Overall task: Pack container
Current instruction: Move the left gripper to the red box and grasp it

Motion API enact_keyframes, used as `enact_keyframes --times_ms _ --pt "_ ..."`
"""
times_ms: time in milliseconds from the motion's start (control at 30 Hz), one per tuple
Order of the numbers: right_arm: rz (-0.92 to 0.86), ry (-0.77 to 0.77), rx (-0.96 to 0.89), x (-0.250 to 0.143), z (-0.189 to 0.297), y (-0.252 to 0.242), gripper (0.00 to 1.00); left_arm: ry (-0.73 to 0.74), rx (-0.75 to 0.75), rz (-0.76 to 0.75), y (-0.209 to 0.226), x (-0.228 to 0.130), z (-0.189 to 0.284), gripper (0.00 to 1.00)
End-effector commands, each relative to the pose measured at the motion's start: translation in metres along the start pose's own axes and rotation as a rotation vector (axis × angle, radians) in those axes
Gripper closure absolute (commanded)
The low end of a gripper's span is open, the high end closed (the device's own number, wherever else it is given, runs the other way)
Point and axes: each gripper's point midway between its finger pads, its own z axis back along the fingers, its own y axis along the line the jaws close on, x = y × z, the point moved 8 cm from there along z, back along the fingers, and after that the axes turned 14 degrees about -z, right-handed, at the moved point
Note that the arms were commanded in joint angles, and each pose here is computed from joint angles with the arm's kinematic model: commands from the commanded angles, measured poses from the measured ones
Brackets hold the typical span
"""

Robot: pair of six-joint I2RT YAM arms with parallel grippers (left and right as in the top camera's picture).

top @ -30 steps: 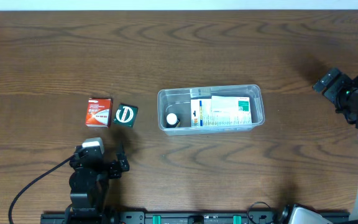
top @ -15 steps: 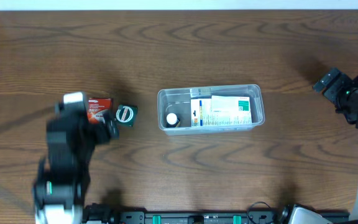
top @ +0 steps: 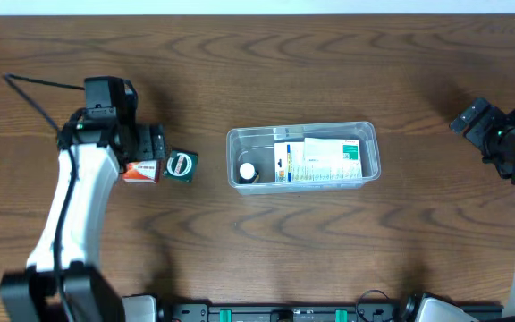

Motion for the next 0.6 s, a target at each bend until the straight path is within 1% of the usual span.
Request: enact_keyframes --times_ms 0,133,267,433,567 --pt "-0.015 -0.010 0.009 0.002 0.004 0.000 0.01 0.046 -0.028 -0.046 0.006 -0.001 -0.016 0.02" --pt "-0.015 -0.010 0.009 0.002 0.004 0.000 0.01 0.090 -0.064 -0.065 0.009 -0.004 -0.036 0.02" --pt "-0.015 -0.011 0.009 0.002 0.004 0.000 0.01 0.112 -0.166 -0.100 0.001 -0.006 -0.054 0.02" --pt "-0.015 -0.010 0.009 0.002 0.004 0.000 0.01 0.176 -0.191 -0.134 -0.002 -0.012 -0.075 0.02" --pt "-0.015 -0.011 0.009 0.002 0.004 0.000 0.01 0.197 -0.190 -0.141 -0.003 -0.013 -0.090 0.02"
